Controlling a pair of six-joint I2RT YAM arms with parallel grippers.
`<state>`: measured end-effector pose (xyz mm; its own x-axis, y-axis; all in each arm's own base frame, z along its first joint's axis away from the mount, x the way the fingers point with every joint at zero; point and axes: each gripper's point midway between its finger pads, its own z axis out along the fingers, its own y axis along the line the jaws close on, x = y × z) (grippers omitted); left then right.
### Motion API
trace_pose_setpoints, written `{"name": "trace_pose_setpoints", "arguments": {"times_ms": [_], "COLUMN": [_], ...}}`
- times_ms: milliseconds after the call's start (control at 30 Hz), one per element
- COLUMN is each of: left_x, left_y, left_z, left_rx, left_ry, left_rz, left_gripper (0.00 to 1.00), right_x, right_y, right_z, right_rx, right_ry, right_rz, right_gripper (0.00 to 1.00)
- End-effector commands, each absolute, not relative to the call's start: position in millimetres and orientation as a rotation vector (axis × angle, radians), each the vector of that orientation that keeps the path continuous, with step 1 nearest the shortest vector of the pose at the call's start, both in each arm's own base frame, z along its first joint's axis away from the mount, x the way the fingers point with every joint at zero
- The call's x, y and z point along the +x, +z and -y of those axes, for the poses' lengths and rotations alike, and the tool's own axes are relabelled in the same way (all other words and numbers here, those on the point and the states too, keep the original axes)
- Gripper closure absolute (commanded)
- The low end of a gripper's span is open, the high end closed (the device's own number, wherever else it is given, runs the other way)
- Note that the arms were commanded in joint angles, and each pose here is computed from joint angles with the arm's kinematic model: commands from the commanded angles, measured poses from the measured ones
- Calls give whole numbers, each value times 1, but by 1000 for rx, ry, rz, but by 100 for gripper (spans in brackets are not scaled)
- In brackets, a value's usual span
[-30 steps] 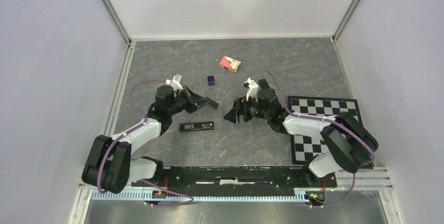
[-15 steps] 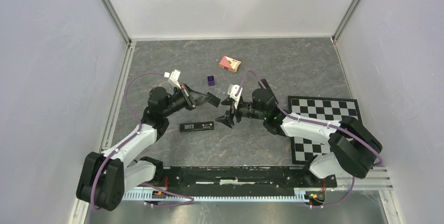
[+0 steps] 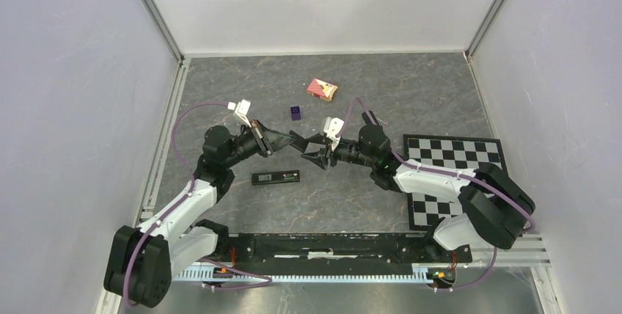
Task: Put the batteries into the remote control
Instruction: Load the battery cover into the remote control.
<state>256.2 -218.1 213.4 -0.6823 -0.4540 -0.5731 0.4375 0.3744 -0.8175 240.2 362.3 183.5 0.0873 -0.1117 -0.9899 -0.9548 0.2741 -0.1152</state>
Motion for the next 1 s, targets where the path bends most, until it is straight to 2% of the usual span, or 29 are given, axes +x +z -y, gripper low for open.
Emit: {"name": "trace_pose_setpoints", "arguments": {"times_ms": [0,100,233,300,500,600,700,833,900,967], "left_x": [254,254,254,253,254,254,253,254,255,256], "left_y": [222,222,224,224,222,221,219,213,209,207], "left_z": [218,217,216,216,215,215,215,213,212,210], "left_rx": [65,58,51,49,34,31,23,-5,-29,-47], "left_ry": [-1383,-1377,-1375,-1376,-1369,-1369,-1369,-1358,-1341,-1328], "left_rz": [-1784,-1789,-1790,-1792,-1803,-1811,-1822,-1856,-1880,-1896], "left_gripper": [98,98,98,98,98,98,97,77,57,48], "right_x": [230,231,233,234,237,239,243,251,253,254], "right_y": [202,201,199,199,207,207,207,202,198,194], "right_z": [-367,-366,-367,-369,-372,-373,-375,-371,-369,-369], "right_rx": [-1132,-1126,-1128,-1129,-1105,-1093,-1073,-1043,-1050,-1072], "right_ry": [899,883,857,849,838,844,843,807,785,771], "right_rz": [-1192,-1192,-1200,-1201,-1193,-1203,-1222,-1262,-1276,-1287], "right_gripper": [49,48,35,34,44,46,55,63,65,65]}}
